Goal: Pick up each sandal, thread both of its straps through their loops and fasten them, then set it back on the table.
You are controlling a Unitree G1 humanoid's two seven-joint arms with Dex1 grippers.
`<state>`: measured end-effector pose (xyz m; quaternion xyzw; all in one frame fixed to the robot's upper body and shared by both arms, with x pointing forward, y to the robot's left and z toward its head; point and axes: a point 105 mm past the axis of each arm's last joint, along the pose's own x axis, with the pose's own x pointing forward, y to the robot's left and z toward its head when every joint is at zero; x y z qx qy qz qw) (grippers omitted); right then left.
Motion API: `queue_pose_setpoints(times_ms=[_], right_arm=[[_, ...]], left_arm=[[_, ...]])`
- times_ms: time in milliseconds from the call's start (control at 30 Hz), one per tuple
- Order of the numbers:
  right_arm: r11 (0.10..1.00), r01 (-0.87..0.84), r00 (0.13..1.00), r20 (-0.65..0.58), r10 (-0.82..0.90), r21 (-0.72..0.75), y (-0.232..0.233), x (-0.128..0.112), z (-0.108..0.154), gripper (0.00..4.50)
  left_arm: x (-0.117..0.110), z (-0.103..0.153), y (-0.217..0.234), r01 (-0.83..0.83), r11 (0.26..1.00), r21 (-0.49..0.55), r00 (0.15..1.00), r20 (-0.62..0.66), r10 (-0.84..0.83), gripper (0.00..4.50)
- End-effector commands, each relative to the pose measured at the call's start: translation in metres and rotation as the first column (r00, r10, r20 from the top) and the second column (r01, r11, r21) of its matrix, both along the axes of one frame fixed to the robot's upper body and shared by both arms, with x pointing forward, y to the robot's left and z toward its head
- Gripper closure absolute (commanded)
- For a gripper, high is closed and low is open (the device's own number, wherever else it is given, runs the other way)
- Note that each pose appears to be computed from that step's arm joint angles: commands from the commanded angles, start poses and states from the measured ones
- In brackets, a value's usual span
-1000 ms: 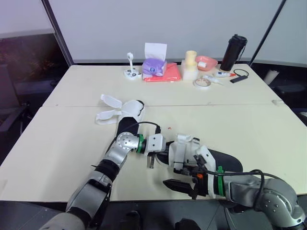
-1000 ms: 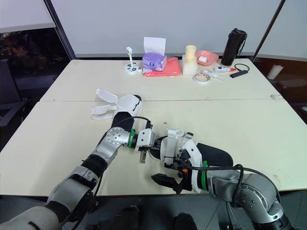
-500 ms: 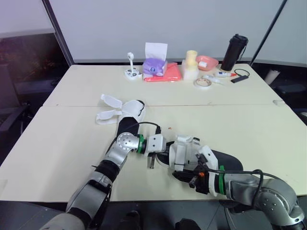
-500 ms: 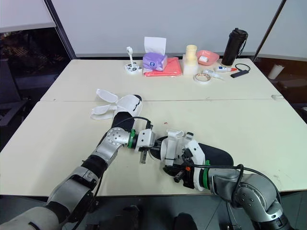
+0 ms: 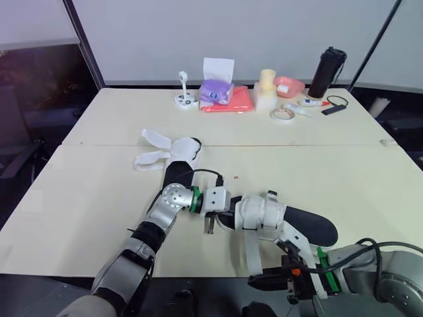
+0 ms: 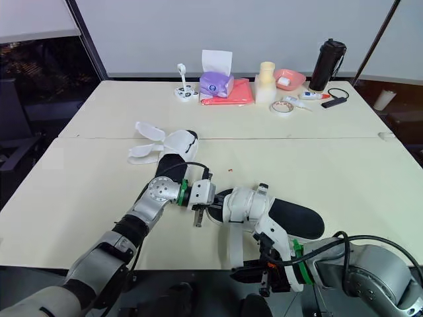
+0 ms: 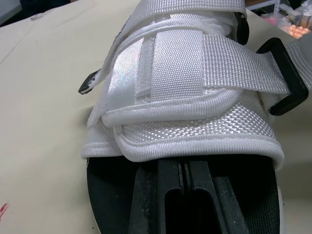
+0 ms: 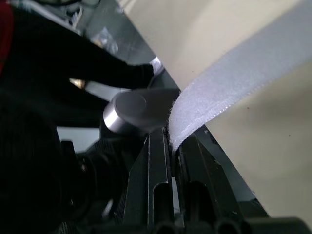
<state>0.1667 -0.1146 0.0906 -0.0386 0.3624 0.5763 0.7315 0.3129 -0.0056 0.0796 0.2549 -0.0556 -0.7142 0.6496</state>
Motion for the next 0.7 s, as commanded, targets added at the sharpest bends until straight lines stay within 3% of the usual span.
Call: queue_pose_setpoints(times_ms=[33,167,433,567,700], right_arm=[[0.99,-0.137,0.99,0.036,0.136,0.025,0.013,-0.014,0.007,4.46],[0.987,-0.157,0.982,0.105,0.154,0.023,0.014,-0.008,0.017,4.46],[0.988,-0.153,0.939,0.312,0.145,0.002,0.007,0.032,0.069,4.46],[0.998,-0.061,0.92,0.388,0.056,0.001,0.002,0.071,0.084,4.46],[0.997,0.059,0.887,0.462,-0.026,-0.058,-0.006,0.109,0.079,4.46]], left_arm=[[-0.014,-0.038,0.012,0.027,0.99,0.138,0.995,-0.101,-0.013,4.5],[-0.014,-0.038,0.014,0.026,0.989,0.144,0.995,-0.104,-0.011,4.5],[-0.013,-0.039,0.011,0.022,0.989,0.146,0.995,-0.099,-0.008,4.5],[-0.011,-0.038,0.008,0.019,0.99,0.142,0.996,-0.091,-0.006,4.5],[-0.01,-0.038,0.008,0.017,0.99,0.139,0.996,-0.087,-0.005,4.5]])
